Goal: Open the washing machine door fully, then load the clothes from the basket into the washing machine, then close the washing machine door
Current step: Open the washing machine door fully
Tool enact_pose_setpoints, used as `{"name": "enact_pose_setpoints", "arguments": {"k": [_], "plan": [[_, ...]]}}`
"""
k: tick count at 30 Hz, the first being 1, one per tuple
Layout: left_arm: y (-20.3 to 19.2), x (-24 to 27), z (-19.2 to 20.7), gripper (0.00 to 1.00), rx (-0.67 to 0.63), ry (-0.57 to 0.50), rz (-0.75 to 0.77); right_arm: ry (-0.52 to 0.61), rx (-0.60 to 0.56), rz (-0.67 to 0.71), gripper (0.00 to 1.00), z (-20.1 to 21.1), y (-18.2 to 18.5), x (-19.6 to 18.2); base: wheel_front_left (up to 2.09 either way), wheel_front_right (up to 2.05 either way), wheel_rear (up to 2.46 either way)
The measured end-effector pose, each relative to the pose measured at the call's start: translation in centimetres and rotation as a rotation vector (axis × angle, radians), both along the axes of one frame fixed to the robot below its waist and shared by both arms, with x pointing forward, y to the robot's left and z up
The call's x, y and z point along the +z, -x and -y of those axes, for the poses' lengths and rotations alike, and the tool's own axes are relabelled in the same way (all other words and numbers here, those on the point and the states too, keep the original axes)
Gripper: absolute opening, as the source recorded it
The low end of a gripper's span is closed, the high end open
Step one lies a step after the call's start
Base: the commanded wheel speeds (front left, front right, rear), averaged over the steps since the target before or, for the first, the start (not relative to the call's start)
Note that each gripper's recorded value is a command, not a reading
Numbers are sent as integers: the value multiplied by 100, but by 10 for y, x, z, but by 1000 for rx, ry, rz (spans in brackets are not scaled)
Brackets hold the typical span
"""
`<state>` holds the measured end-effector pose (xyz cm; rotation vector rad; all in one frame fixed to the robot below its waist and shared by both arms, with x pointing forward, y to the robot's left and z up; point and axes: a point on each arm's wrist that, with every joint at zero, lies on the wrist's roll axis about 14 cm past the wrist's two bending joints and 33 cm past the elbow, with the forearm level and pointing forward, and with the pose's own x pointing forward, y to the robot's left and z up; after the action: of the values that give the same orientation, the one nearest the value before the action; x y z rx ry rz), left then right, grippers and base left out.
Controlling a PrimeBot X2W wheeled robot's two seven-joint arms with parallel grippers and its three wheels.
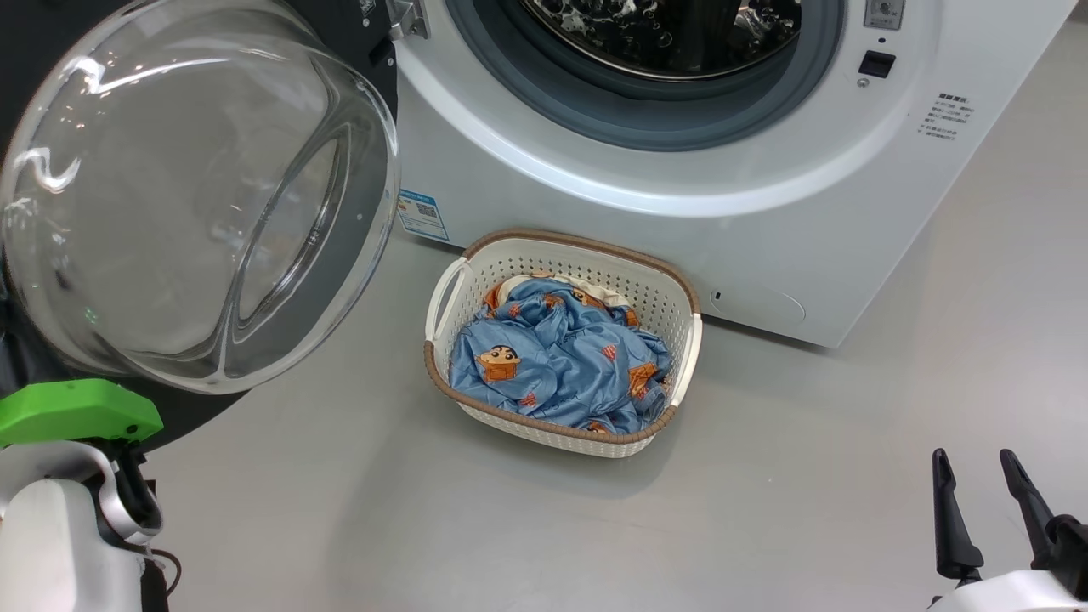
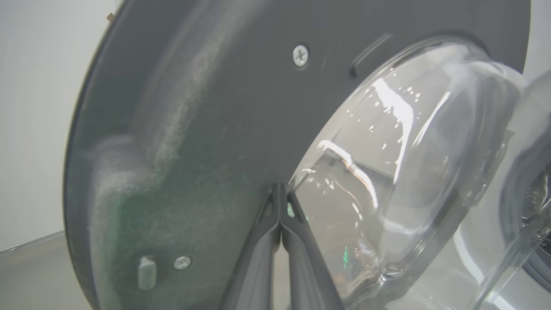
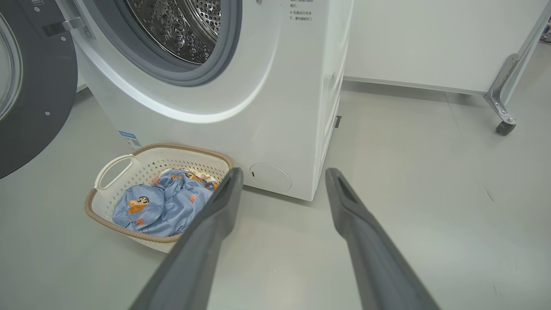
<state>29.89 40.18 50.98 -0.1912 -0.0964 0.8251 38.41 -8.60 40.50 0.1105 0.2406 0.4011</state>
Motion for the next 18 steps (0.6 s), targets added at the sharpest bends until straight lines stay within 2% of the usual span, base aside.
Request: {"name": "enact_pose_setpoints", "arguments": {"k": [4,18], "plan": [[-12,-5,-2,0,0,0,-15,9,-35,-12,100,12,-1,-5,0,0,0],[-20,-7,-15,0,38,-4,-39,7,-51,-13,100,15,-2,-5,0,0,0]]}}
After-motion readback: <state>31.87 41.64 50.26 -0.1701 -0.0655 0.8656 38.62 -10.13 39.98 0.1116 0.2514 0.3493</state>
